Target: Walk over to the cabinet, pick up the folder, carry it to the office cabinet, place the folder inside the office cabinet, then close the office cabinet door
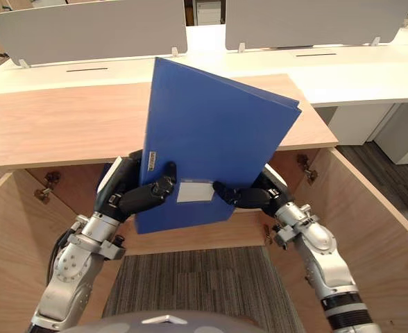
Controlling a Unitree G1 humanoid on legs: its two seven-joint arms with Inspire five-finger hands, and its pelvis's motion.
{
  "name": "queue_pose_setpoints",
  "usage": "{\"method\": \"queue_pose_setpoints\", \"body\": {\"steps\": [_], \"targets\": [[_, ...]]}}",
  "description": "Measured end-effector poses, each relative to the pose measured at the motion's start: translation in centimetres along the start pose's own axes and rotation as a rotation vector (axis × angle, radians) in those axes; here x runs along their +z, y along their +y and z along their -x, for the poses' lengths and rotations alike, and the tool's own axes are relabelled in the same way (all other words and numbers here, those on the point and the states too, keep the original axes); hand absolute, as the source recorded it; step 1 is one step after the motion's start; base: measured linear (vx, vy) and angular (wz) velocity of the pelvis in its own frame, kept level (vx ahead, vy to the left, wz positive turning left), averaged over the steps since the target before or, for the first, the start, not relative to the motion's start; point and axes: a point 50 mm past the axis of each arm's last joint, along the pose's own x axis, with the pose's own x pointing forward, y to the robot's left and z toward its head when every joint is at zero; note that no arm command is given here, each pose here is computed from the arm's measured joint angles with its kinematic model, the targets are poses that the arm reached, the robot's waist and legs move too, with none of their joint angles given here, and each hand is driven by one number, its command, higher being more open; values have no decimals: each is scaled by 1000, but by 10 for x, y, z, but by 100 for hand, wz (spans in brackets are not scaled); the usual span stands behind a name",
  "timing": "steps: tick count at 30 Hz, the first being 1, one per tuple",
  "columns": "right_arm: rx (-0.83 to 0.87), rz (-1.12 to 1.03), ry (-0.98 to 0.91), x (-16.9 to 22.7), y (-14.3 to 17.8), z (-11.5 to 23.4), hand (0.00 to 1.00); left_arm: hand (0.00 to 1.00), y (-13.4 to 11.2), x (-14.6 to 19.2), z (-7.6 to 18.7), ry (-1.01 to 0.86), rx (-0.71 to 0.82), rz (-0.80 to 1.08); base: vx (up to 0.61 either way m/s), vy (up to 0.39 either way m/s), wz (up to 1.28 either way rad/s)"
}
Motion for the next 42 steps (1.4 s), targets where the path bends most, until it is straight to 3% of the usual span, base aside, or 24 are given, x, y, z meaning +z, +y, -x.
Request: {"method": "queue_pose_setpoints", "body": {"steps": [6, 14, 20, 24, 30, 37, 42], "targets": [[-35, -44, -112, 7, 15, -8, 0, 100, 2, -1, -1, -33, 128, 60, 0, 0, 0], [-125, -67, -162, 8, 33, -17, 0, 100, 5, -1, 0, -34, 252, 1, -4, 1, 7], [-310, -15, -172, 10, 24, -14, 0, 100, 24, -7, 20, 5, 491, -31, 2, -1, 5], [-418, 31, -184, 15, 15, 1, 0, 100, 43, -25, 48, 113, 683, -48, 3, -2, 8], [-426, 127, -170, 19, 17, 5, 0, 100, 46, -48, 78, 259, 816, -56, -11, -4, 5], [-382, 190, -136, 15, 27, 1, 0, 100, 39, -85, 100, 450, 842, -6, -8, -2, 2], [-291, 225, -106, 9, 45, -7, 0, 100, 15, -142, 145, 828, 786, 47, 0, 0, 0]]}}
